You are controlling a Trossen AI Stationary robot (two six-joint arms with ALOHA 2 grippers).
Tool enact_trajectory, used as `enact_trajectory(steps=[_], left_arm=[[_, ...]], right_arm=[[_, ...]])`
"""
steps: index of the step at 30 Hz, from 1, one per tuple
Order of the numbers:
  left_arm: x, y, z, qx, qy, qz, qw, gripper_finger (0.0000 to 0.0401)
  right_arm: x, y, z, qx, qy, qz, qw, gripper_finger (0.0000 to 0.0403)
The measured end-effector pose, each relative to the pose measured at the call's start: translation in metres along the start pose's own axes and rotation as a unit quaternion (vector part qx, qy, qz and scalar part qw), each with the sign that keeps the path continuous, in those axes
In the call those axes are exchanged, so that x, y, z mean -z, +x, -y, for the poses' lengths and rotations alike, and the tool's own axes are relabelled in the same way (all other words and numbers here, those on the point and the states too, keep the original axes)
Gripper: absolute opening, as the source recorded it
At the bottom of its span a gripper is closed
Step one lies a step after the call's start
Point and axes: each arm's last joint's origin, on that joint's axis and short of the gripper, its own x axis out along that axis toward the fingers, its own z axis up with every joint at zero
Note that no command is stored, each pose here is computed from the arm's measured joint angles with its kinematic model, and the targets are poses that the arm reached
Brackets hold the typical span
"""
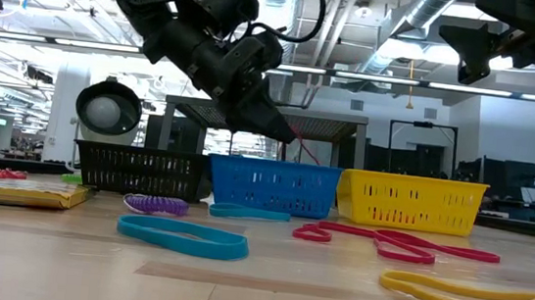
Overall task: Pick & Place Office Desk Supplies
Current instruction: Put the red rubber band into the blue bin
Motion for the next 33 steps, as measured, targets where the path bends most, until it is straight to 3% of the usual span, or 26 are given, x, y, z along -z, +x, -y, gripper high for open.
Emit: enact_trajectory(steps=[15, 25, 33], left_arm=[[0.008, 0.003, -0.001, -0.003, -0.008, -0.030, 1.000, 0.0006], [0.014, 0.033, -0.003, 0.002, -0.019, -0.058, 0.998, 0.0006], [0.010, 0.041, -0.004, 0.000, -0.020, -0.071, 0.997, 0.0008]], right_arm=[[0.000, 0.000, 0.000, 0.000, 0.000, 0.000, 1.000, 0.0249], [0.002, 0.001, 0.000, 0.001, 0.006, -0.008, 1.000, 0.0249], [0.008, 0.007, 0.001, 0.002, 0.015, -0.034, 0.999, 0.0249]])
